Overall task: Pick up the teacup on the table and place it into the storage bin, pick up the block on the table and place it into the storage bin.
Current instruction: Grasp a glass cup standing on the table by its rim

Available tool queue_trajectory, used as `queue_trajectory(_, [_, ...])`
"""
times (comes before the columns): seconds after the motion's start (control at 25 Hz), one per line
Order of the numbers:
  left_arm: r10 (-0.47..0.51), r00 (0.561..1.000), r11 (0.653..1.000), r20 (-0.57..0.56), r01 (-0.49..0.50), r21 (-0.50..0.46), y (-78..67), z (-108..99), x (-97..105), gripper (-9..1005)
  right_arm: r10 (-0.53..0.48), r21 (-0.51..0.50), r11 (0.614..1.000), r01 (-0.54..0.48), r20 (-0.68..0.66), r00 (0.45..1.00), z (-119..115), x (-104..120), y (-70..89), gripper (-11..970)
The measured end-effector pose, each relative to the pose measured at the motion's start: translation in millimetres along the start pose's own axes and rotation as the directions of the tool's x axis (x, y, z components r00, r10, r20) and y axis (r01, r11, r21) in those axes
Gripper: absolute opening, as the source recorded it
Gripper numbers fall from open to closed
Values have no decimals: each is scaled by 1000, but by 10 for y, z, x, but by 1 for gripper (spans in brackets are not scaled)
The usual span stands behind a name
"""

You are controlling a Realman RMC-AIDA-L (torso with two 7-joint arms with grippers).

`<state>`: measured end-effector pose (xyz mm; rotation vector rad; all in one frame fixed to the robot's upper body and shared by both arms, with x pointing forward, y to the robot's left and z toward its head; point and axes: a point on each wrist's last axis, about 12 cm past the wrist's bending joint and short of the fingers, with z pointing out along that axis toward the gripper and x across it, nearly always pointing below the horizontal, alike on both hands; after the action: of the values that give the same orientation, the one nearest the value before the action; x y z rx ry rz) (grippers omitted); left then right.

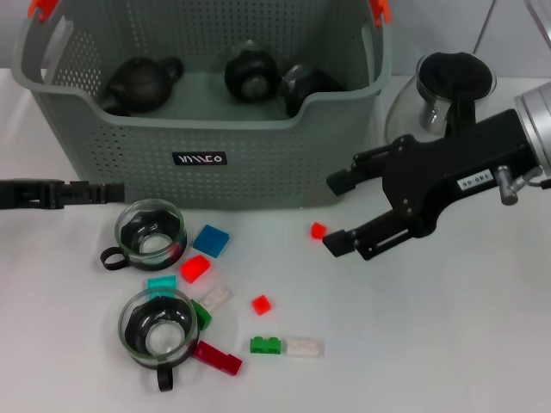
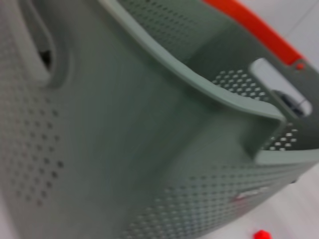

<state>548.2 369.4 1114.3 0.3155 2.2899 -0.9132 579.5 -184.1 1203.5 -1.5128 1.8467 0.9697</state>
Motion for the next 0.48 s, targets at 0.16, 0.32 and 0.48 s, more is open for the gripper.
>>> queue_trajectory(0.16, [-2,999,999,-49,-1,-47,-34,-26,-140,856,-13,11,1000,13,2,1000,-5,-28,-19,917])
queue_trajectory(0.32, [0,991,996,-133,-12,-84,-115,-60,-251,856,-21,25,999,20,2,1000,-22,-53,-43,917])
queue_trajectory(0.48, [-16,976,994,-218,-7,-105,-215,-54,-328,855,-24,22,999,24,-1,1000,-18,-80,-62,917])
